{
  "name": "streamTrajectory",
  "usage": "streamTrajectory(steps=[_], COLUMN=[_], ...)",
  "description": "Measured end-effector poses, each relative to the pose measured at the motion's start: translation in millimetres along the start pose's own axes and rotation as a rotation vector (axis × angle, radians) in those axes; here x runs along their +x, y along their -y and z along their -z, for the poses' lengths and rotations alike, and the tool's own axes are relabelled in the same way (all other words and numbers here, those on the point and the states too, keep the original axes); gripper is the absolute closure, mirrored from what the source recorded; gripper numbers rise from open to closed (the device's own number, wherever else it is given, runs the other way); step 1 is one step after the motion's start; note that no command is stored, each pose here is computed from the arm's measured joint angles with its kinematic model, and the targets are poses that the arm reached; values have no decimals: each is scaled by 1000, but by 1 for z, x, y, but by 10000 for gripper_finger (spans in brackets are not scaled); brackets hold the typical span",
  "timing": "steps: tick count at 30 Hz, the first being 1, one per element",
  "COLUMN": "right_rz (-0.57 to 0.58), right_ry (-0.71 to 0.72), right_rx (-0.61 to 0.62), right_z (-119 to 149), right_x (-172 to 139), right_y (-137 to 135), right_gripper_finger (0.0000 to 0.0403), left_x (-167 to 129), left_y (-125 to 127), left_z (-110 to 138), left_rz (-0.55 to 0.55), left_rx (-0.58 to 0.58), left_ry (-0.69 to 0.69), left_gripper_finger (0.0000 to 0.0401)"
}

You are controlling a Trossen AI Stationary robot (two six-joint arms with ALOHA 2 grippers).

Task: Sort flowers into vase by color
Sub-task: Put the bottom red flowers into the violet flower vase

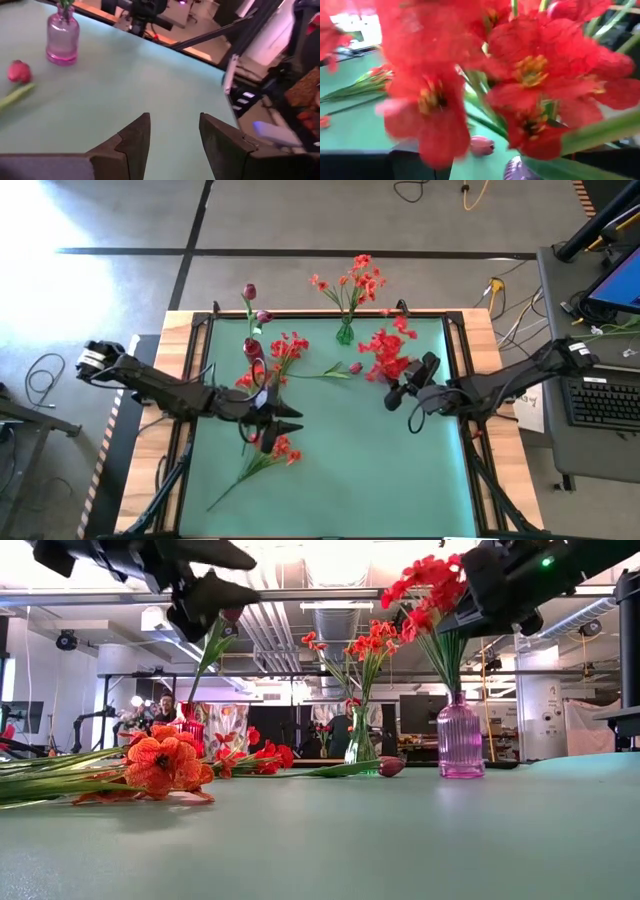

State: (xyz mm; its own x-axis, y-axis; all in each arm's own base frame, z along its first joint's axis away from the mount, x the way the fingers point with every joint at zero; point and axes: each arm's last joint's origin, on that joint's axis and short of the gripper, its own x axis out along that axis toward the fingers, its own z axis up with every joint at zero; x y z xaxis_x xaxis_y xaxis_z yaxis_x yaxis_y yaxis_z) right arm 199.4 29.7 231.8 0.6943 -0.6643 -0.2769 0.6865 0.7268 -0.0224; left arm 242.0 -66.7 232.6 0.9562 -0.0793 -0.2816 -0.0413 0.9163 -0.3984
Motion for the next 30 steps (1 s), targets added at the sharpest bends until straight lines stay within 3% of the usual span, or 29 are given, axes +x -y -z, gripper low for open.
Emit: streamTrajectory(steps=[6,13,19,30], right_rz=[-61,-11,-2,-4], right_ry=[-7,14,-8,-50], right_rx=[4,4,31,110], right_z=[0,-1,0,0], right_x=[-6,-6,-10,-18], right_y=[-3,-1,6,19], right_gripper_finger=[197,197,197,197], left_x=[-2,-6,-11,-11], left_y=[17,33,39,38], left_z=[-5,-24,-31,-30], left_rz=[46,1,-26,-32], left_rx=[-13,35,108,110], left_ry=[-17,-139,-221,-229], left_gripper_finger=[243,243,243,243])
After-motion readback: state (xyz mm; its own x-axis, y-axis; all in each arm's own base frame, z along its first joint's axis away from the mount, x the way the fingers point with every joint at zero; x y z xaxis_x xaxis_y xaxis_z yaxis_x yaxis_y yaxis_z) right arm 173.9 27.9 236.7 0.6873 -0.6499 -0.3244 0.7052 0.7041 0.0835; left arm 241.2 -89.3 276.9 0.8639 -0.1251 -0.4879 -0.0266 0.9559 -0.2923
